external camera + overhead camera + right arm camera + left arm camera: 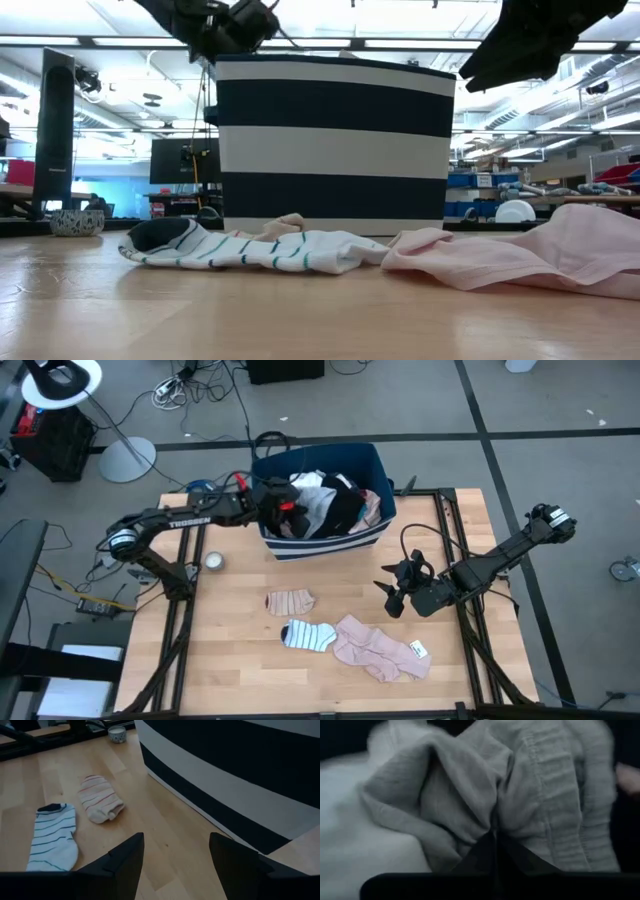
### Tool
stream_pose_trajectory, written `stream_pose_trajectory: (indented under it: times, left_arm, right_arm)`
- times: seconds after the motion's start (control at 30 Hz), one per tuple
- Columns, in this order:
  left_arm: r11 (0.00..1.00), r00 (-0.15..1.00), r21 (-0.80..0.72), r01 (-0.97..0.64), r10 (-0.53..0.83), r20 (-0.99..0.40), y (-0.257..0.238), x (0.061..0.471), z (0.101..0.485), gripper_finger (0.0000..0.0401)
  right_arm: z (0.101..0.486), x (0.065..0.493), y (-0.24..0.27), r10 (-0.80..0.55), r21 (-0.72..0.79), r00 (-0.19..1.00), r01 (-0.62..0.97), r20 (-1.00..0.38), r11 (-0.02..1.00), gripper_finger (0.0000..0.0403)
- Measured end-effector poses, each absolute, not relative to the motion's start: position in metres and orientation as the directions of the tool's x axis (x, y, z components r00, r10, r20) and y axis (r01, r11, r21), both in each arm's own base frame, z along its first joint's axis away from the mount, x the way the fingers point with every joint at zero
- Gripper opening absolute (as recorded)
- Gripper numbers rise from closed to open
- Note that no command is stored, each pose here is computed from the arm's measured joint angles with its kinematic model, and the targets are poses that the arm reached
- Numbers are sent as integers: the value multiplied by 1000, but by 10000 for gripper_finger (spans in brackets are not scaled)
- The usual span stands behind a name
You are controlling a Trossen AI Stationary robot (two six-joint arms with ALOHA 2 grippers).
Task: Sort clothes
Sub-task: Put the gray underwear into the blue laundry bin, then put the brown patterned sock into the blue laundry bin
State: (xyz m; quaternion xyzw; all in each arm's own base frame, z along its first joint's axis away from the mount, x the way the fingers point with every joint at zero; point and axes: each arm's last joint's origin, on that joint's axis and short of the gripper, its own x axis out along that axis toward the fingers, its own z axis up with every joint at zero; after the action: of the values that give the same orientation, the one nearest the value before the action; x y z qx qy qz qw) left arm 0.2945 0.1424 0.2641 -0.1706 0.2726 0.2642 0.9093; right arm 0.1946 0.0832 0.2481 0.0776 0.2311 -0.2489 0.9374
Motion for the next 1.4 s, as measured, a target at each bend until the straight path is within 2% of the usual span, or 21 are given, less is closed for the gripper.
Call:
stream_pose_trajectory:
  times: [0.27, 0.53, 0.77, 0.9, 1.17, 1.4]
  left_arm:
    - [808, 731, -187, -558, 373, -572, 143, 296, 272, 93]
    - [892, 824, -140, -430, 325, -465, 130, 294, 320, 96]
    - [941, 883, -82, -327, 274, -382, 92, 272, 355, 96]
    - [962, 901, -68, -266, 223, -373, 63, 258, 361, 96]
    - [975, 904, -33, -219, 190, -384, 4, 227, 339, 96]
    - [965, 864, -93, -247, 175, -472, -30, 207, 289, 96]
  right_arm:
    - [248, 195, 83, -430, 32, 769, 502, -472, 864, 227]
    - [248, 195, 83, -424, 35, 770, 498, -476, 866, 227]
    - [248, 195, 83, -419, 37, 771, 495, -479, 868, 227]
    - [248, 195, 84, -418, 41, 773, 495, -477, 868, 227]
    - [249, 196, 84, -400, 59, 780, 483, -481, 873, 227]
    - [249, 196, 84, -399, 62, 783, 483, -478, 874, 228]
